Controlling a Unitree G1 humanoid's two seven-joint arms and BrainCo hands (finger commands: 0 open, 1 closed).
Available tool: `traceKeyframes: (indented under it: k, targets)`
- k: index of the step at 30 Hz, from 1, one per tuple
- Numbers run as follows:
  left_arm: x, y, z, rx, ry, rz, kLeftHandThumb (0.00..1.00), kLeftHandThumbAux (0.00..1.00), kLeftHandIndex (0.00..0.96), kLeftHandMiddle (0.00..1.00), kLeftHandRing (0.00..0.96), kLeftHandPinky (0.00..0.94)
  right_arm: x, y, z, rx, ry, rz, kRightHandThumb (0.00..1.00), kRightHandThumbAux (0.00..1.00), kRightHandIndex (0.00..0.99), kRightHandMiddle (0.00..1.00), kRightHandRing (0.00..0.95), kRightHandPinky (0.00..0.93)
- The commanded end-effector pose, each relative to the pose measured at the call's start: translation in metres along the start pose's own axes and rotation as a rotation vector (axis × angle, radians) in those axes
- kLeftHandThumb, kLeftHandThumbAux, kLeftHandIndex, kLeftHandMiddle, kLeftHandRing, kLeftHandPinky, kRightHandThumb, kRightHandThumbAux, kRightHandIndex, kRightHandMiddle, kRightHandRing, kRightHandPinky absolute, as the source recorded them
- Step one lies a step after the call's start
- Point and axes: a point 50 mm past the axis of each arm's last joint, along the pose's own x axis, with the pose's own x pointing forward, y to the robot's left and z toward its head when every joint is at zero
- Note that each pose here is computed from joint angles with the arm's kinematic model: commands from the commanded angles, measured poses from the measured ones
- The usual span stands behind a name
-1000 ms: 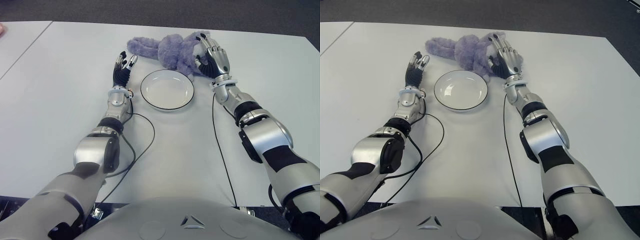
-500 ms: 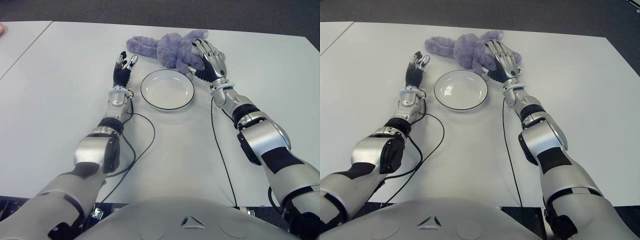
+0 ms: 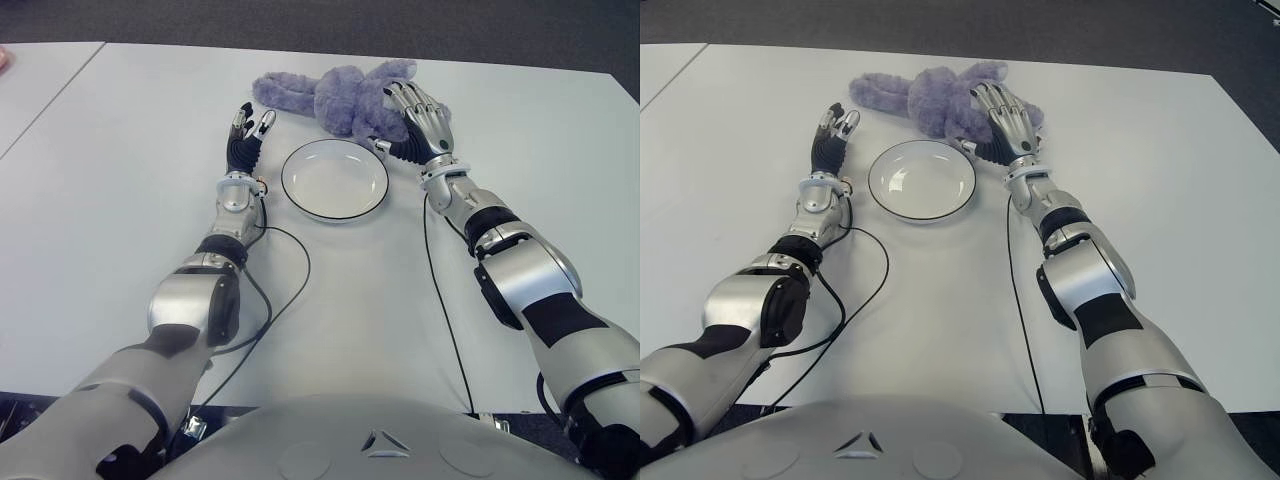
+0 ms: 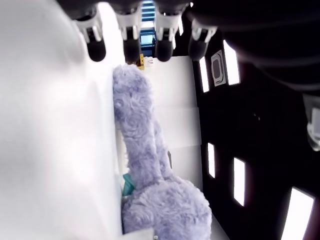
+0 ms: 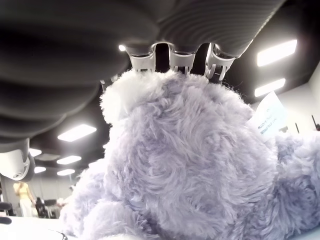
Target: Put the doll into the plate.
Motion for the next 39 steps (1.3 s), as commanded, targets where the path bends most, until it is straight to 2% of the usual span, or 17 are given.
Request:
traceKeyframes:
  k: [1, 6, 18, 24, 29, 35, 39]
  targets:
    - [-0.065, -0.012, -0.096, 0.035, 0.422, -0.036, 0.000, 0.368, 0.000, 0.022, 0.023, 0.030, -0.005, 0.009, -0.003, -0.032, 0.022, 0.071, 0.322, 0.406, 0.000, 0.000, 0.074, 0.000]
    - [-0.065, -0.012, -0.096, 0.031, 0.425, -0.036, 0.000, 0.373, 0.000, 0.019, 0.021, 0.024, -0.006, 0.008, -0.005, -0.065, 0.024, 0.074, 0.357, 0.406, 0.000, 0.000, 0.130, 0.000]
    - [-0.065, -0.011, -0.096, 0.040, 0.424, -0.035, 0.000, 0.375, 0.000, 0.014, 0.014, 0.019, -0.004, 0.006, -0.008, -0.117, 0.031, 0.082, 0.401, 0.392, 0.000, 0.000, 0.155, 0.000]
    - [-0.065, -0.011, -0.097, 0.043, 0.427, -0.035, 0.000, 0.373, 0.000, 0.013, 0.014, 0.022, -0.003, 0.004, -0.011, -0.132, 0.044, 0.092, 0.382, 0.390, 0.000, 0.000, 0.125, 0.000]
    - [-0.065, -0.011, -0.097, 0.045, 0.430, -0.032, 0.000, 0.375, 0.000, 0.012, 0.015, 0.025, -0.001, 0.001, -0.013, -0.147, 0.055, 0.091, 0.359, 0.391, 0.000, 0.000, 0.060, 0.000]
    - [-0.065, -0.011, -0.096, 0.065, 0.428, -0.031, 0.000, 0.375, 0.000, 0.016, 0.019, 0.024, 0.011, -0.022, -0.021, -0.182, 0.093, 0.020, 0.312, 0.403, 0.000, 0.000, 0.008, 0.000]
    - [-0.065, -0.011, -0.096, 0.070, 0.427, -0.033, 0.000, 0.373, 0.000, 0.017, 0.019, 0.021, 0.014, -0.028, -0.022, -0.184, 0.103, -0.010, 0.278, 0.417, 0.000, 0.000, 0.001, 0.000]
